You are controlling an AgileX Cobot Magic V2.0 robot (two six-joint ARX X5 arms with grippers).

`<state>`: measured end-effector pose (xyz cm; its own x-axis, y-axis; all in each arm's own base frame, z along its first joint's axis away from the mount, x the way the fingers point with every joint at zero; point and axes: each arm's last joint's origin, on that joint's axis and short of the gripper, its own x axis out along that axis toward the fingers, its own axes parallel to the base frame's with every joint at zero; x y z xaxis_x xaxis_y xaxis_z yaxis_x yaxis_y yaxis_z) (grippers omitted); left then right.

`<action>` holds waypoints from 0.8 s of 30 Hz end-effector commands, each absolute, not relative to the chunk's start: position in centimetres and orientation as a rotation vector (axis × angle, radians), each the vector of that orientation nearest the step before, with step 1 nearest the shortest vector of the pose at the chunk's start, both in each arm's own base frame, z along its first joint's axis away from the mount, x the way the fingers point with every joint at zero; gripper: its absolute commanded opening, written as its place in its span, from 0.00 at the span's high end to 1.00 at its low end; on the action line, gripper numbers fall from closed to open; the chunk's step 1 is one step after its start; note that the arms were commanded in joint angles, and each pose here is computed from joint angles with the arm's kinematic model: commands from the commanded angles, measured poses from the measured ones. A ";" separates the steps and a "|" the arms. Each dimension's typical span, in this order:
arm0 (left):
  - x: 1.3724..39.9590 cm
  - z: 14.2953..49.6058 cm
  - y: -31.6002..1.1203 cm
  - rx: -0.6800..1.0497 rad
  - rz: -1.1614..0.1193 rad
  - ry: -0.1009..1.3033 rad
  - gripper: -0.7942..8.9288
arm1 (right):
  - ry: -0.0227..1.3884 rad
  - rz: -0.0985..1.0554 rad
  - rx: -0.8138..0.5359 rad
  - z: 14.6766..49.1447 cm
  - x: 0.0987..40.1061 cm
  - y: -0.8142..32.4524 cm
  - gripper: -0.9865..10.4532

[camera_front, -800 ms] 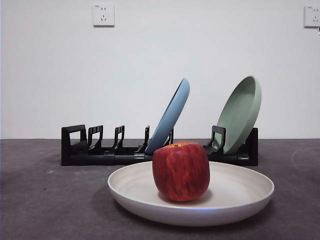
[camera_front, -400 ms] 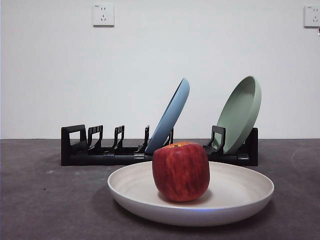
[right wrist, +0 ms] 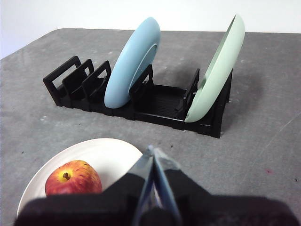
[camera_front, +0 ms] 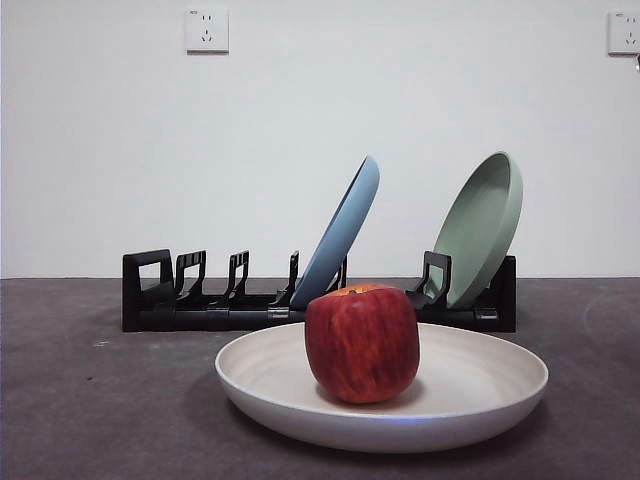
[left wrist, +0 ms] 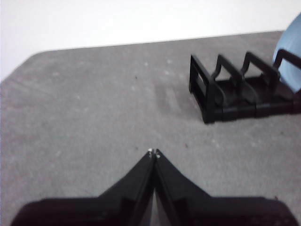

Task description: Take the yellow plate from the plate rack,put the plate on the table,take the apple from the table,put the apple in the plate

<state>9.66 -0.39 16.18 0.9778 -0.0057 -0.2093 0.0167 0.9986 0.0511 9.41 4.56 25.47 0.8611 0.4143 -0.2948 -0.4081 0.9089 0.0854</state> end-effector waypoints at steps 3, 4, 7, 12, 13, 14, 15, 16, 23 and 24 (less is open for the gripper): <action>9.7 15.0 -0.3 0.057 -0.025 0.221 0.92 | 0.317 0.427 0.028 25.3 9.4 4.6 0.91; 9.7 14.8 -0.3 0.054 -0.022 0.222 0.92 | 0.317 0.427 0.028 25.3 9.4 4.6 0.91; 9.7 14.5 -0.2 0.051 -0.028 0.215 0.92 | 0.317 0.427 0.028 25.3 9.4 4.6 0.91; 9.6 14.6 -0.2 0.059 -0.019 0.191 0.92 | 0.318 0.427 0.028 25.3 9.4 4.6 0.91; 9.6 14.6 -0.2 0.058 -0.019 0.191 0.92 | 0.318 0.427 0.028 25.3 9.4 4.6 0.91; 9.6 14.7 -0.2 0.058 -0.022 0.190 0.92 | 0.318 0.427 0.028 25.3 9.4 4.6 0.91; 9.6 14.7 -0.2 0.058 -0.024 0.186 0.92 | 0.318 0.427 0.028 25.3 9.4 4.6 0.91; 9.6 14.7 -0.2 0.057 -0.025 0.185 0.92 | 0.318 0.427 0.028 25.3 9.4 4.6 0.91; 9.6 14.7 -0.2 0.057 -0.024 0.185 0.92 | 0.318 0.427 0.028 25.3 9.4 4.6 0.91; 9.6 14.7 -0.2 0.057 -0.024 0.185 0.92 | 0.318 0.427 0.028 25.3 9.4 4.6 0.91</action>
